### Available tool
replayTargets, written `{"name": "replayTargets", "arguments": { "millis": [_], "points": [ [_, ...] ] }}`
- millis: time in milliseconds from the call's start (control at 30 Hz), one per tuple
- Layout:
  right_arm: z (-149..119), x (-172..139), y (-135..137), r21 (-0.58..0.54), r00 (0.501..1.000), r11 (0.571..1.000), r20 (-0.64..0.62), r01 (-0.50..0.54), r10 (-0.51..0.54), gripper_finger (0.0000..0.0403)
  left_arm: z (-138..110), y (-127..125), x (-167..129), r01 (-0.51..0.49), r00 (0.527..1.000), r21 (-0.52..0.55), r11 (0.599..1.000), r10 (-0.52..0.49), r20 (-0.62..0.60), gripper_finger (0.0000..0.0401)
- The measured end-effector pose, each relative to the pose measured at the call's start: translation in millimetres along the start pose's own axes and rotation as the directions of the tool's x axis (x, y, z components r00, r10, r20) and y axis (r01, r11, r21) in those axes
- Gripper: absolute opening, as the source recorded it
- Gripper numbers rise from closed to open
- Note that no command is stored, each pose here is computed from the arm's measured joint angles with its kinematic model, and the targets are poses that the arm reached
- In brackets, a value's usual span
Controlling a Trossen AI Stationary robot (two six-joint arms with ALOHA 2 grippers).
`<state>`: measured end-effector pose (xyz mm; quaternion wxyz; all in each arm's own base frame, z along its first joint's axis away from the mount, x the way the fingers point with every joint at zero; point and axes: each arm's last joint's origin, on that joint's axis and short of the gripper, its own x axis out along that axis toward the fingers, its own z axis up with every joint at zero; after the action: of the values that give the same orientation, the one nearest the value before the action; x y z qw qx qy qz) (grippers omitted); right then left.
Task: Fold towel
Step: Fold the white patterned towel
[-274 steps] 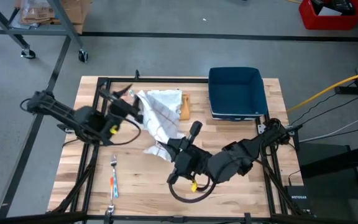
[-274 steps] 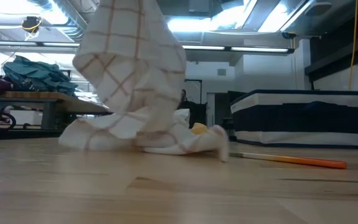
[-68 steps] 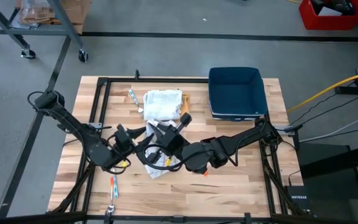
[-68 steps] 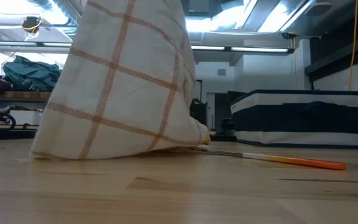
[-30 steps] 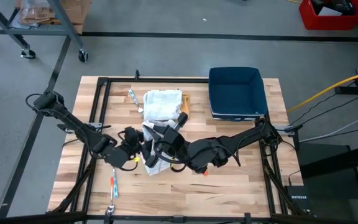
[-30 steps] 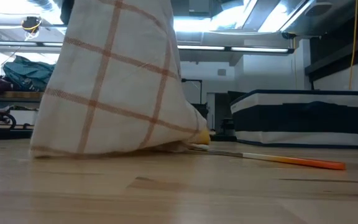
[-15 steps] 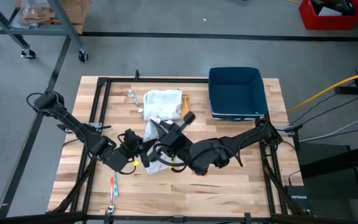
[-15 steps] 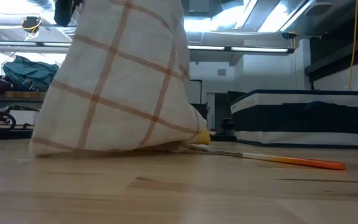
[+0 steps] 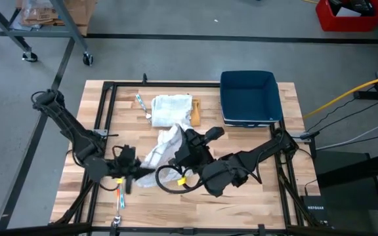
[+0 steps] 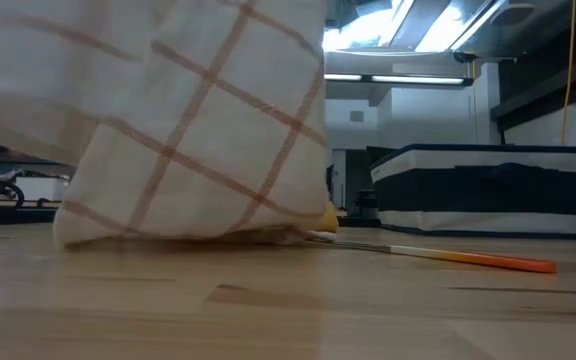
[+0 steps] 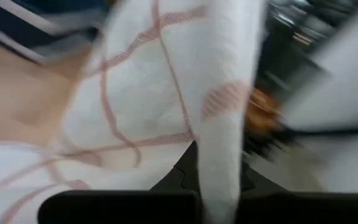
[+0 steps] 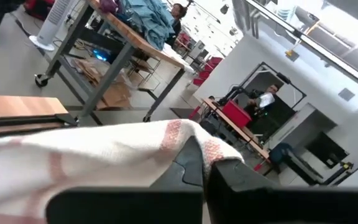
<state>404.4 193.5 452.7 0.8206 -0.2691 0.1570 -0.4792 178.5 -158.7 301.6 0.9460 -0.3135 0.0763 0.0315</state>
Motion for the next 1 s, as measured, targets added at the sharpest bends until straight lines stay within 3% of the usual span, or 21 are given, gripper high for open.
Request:
{"name": "replayTargets", "arguments": {
  "millis": [67, 167, 267, 367, 533, 600, 667, 1000],
  "points": [
    [-1, 0, 1, 0.005, 1.000, 1.000, 0.001, -0.001, 0.001, 0.0001, 2, -5, -7, 0.123, 0.987, -0.024, 0.992, -0.124, -0.098, 0.0004],
    [-1, 0, 2, 0.003, 1.000, 1.000, 0.008, -0.009, 0.009, 0.0001, 4, -10, -17, 0.294, 0.927, -0.044, 0.955, -0.295, -0.232, 0.0002],
    [-1, -1, 2, 0.004, 1.000, 1.000, 0.015, -0.018, 0.018, 0.0001, 6, -8, -25, 0.367, 0.889, 0.047, 0.929, -0.336, -0.310, 0.0004],
    [0, -4, 3, 0.003, 0.999, 0.999, 0.029, -0.035, 0.035, 0.0001, 2, 4, -27, 0.298, 0.917, 0.246, 0.922, -0.205, -0.342, 0.0003],
    [0, -9, 4, 0.003, 0.997, 0.998, 0.045, -0.055, 0.055, 0.0001, -1, 29, -21, -0.013, 0.967, 0.467, 0.884, 0.130, -0.221, 0.0007],
    [0, -9, 3, 0.004, 0.998, 0.999, 0.043, -0.053, 0.052, 0.0001, 0, 38, -19, -0.121, 0.961, 0.469, 0.875, 0.222, -0.166, 0.0016],
    [0, -9, 2, 0.008, 0.998, 0.999, 0.038, -0.047, 0.047, 0.0001, 0, 44, -17, -0.170, 0.950, 0.465, 0.869, 0.270, -0.157, 0.0029],
    [1, -8, 1, 0.012, 0.998, 0.999, 0.040, -0.049, 0.049, 0.0001, 2, 53, -15, -0.240, 0.928, 0.458, 0.856, 0.341, -0.152, 0.0146]
  ]
}}
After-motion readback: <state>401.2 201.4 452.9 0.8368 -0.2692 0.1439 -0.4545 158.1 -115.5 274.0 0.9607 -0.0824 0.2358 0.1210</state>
